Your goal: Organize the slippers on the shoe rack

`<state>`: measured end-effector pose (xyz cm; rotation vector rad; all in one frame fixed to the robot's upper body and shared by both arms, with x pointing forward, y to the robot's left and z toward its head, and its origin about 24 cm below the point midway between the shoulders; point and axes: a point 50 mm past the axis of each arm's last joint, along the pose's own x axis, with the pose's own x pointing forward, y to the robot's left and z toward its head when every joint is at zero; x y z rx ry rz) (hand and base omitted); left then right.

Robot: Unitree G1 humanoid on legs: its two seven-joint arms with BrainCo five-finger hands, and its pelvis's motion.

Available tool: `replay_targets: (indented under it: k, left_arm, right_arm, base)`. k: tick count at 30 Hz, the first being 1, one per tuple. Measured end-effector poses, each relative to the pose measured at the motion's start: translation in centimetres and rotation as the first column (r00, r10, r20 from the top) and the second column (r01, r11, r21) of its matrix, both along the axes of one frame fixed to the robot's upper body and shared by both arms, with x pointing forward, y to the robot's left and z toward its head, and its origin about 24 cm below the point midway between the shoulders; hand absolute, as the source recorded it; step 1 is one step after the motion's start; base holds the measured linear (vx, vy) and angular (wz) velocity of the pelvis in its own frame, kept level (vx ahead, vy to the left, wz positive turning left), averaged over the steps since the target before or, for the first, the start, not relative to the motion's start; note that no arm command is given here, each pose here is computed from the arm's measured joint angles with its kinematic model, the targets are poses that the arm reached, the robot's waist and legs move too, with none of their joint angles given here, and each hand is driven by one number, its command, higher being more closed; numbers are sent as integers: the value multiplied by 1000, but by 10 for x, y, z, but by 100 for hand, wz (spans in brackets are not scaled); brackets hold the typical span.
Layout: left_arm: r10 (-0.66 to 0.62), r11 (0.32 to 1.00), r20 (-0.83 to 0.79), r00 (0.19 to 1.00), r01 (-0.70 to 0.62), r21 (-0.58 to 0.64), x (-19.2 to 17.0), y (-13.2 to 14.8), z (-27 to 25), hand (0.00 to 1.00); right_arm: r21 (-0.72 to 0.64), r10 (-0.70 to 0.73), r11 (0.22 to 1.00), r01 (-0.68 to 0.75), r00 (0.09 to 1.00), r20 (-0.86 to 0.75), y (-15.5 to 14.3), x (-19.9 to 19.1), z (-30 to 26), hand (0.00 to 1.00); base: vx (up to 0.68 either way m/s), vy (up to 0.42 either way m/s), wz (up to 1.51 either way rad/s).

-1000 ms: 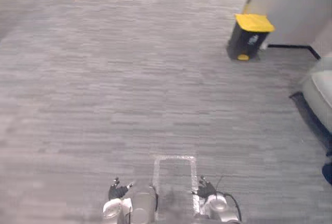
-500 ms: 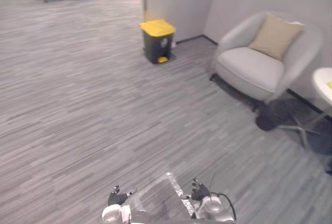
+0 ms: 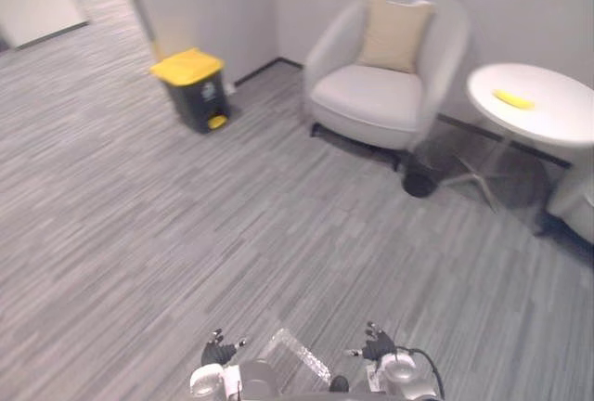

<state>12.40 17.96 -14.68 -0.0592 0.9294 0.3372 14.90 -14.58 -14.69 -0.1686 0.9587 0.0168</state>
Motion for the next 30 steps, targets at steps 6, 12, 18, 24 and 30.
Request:
replay_targets:
  k: [6, 12, 18, 24, 30]
  left_arm:
    - [8, 1000, -24, 1000, -7, 22, -8, 11, -2, 0]
    - [-8, 1000, -50, 999, 9, 25, -12, 11, -4, 0]
    - [-19, 1000, -59, 998, 21, 17, -14, 7, -6, 0]
    - [-20, 1000, -63, 998, 21, 17, -14, 7, -6, 0]
    - [-21, 1000, -67, 998, 22, 15, -16, 8, -7, 0]
  right_arm:
    - [53, -11, 999, 13, 999, -40, 19, -16, -5, 0]
    - [66, -59, 996, 64, 996, -69, 18, -27, -9, 0]
    - [64, -97, 993, 102, 992, -83, 13, -29, -10, 0]
    - [55, -139, 988, 144, 987, -85, 7, -29, -11, 0]
    - [45, -173, 983, 177, 982, -82, 0, -29, -11, 0]
  base:
    - [221, 212, -67]
    - [174, 73, 0]
    - [60, 10, -20]
    - [-66, -19, -44]
    - [-160, -16, -19]
